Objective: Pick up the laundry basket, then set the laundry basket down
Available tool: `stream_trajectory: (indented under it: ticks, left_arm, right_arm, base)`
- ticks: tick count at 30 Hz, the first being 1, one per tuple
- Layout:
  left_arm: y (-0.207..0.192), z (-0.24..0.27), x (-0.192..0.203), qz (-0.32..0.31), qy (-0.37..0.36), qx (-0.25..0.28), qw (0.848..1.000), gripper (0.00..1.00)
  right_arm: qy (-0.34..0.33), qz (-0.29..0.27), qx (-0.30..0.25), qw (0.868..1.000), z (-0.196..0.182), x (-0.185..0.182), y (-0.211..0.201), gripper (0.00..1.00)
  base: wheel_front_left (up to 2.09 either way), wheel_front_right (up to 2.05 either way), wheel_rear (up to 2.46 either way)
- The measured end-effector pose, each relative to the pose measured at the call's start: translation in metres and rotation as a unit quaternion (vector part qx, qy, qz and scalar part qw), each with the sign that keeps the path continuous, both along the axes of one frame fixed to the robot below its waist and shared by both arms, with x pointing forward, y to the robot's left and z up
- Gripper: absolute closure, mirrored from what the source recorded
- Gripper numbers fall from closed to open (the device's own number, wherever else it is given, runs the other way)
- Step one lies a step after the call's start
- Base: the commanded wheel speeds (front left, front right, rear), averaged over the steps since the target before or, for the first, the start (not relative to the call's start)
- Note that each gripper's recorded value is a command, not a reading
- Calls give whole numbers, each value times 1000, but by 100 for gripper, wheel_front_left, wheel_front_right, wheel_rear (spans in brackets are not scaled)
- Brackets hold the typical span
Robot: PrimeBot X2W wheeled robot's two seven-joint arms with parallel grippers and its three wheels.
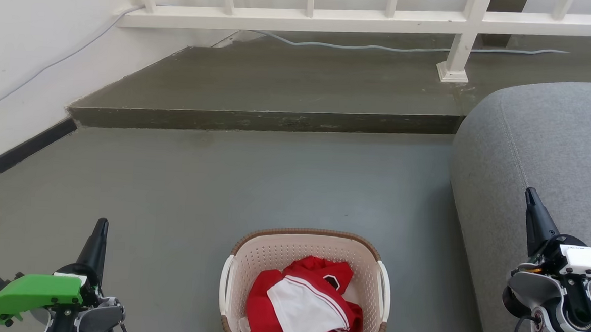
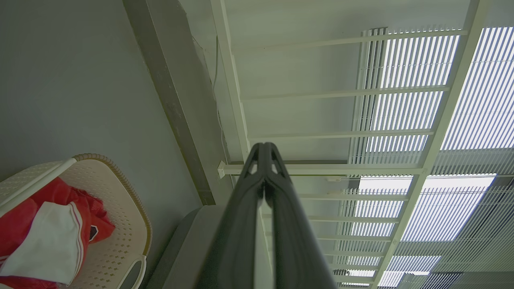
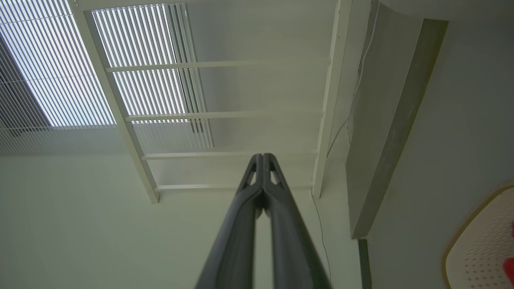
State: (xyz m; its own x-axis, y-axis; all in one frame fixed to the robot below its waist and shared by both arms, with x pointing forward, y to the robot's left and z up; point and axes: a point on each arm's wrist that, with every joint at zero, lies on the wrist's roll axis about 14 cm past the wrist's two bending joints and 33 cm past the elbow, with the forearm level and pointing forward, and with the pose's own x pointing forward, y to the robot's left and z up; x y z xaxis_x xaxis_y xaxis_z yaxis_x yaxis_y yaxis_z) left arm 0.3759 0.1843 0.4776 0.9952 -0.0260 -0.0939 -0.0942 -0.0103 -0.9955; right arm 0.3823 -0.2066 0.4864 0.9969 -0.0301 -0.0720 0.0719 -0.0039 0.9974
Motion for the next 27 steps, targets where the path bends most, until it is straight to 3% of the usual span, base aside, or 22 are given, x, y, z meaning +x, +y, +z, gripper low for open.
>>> stream_trajectory:
  ticks: [27]
  left_arm:
    - [1,0,0,1,0,0,1000,100]
  right_arm:
    - [-1,0,0,1000,0,0,0,100]
  base:
    - [0,0,0]
